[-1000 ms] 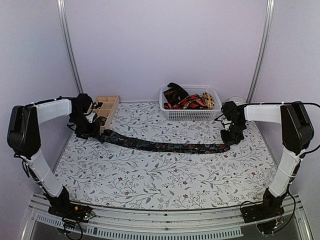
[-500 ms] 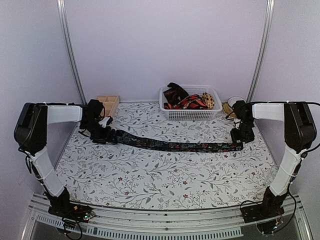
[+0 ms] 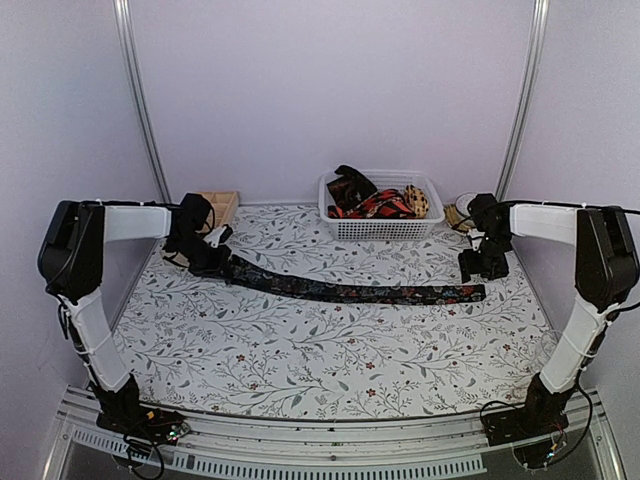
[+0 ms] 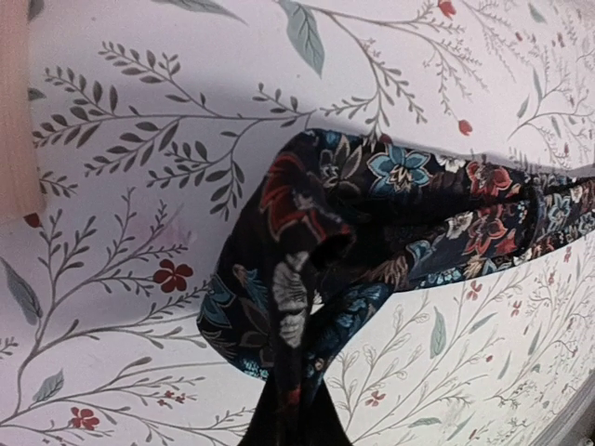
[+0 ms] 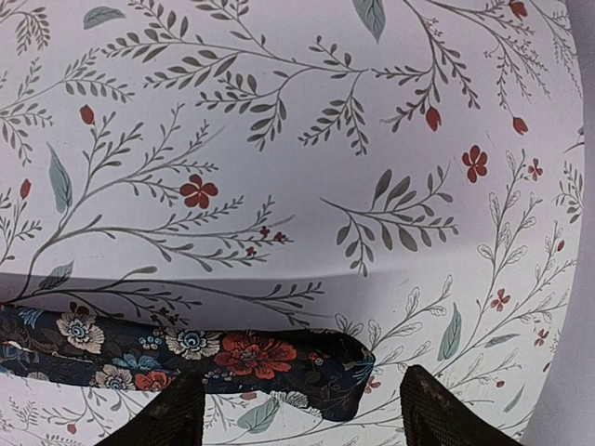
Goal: Roll the ties
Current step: Adjust the tie at the center of the board.
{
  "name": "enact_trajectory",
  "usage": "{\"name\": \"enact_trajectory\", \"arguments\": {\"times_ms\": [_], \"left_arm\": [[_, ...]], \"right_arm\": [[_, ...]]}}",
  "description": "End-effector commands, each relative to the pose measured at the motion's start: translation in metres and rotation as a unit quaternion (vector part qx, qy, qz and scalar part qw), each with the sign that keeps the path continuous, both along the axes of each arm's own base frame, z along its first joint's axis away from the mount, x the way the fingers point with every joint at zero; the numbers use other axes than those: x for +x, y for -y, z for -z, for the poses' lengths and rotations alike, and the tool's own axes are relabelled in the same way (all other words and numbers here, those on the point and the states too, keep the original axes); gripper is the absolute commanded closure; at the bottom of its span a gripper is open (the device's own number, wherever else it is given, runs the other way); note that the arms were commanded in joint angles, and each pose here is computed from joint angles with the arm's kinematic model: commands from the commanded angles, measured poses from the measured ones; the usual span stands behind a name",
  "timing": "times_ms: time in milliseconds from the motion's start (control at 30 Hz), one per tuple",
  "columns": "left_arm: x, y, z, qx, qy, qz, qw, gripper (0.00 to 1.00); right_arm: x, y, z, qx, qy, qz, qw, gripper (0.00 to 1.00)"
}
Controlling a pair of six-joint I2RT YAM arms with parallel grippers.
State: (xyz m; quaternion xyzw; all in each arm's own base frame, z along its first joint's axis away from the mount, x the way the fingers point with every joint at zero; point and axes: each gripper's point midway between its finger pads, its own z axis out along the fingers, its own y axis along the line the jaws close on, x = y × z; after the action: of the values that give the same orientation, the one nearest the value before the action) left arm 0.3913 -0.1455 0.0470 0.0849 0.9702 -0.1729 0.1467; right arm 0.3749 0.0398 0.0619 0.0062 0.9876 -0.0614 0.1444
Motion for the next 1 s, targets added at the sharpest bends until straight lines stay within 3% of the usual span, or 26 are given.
{"name": "enact_trajectory", "arguments": {"times_ms": [0,167,367,600,767,967], "left_arm": [[-0.004,0.011,-0.014,-0.023,-0.002,0.016,1.000,1.00],[-0.034,0.031,-0.063,-0.102,-0.007,0.003,0.995,1.00],[-0.070,0.061,-0.136,-0.244,-0.013,-0.029,0.969,1.00],[-0.080,0.006,-0.067,-0.155,-0.105,-0.076,0.979,1.00],[-0.070,-0.036,-0.045,-0.038,-0.126,-0.090,0.987,0.98],[-0.056,-0.091,-0.042,0.040,-0.137,-0.130,0.981,0.94]], "right_arm": [[0.008,-0.005,-0.049,0.021,0.067,0.000,0.998,0.25],[0.012,-0.011,-0.068,0.033,0.091,-0.009,0.995,0.09],[0.017,-0.021,-0.102,0.050,0.135,-0.023,0.989,0.00],[0.011,-0.033,-0.107,0.033,0.138,-0.047,0.989,0.00],[0.005,-0.043,-0.085,0.008,0.110,-0.072,0.991,0.00],[0.002,-0.056,-0.061,0.006,0.083,-0.086,0.993,0.00]]}}
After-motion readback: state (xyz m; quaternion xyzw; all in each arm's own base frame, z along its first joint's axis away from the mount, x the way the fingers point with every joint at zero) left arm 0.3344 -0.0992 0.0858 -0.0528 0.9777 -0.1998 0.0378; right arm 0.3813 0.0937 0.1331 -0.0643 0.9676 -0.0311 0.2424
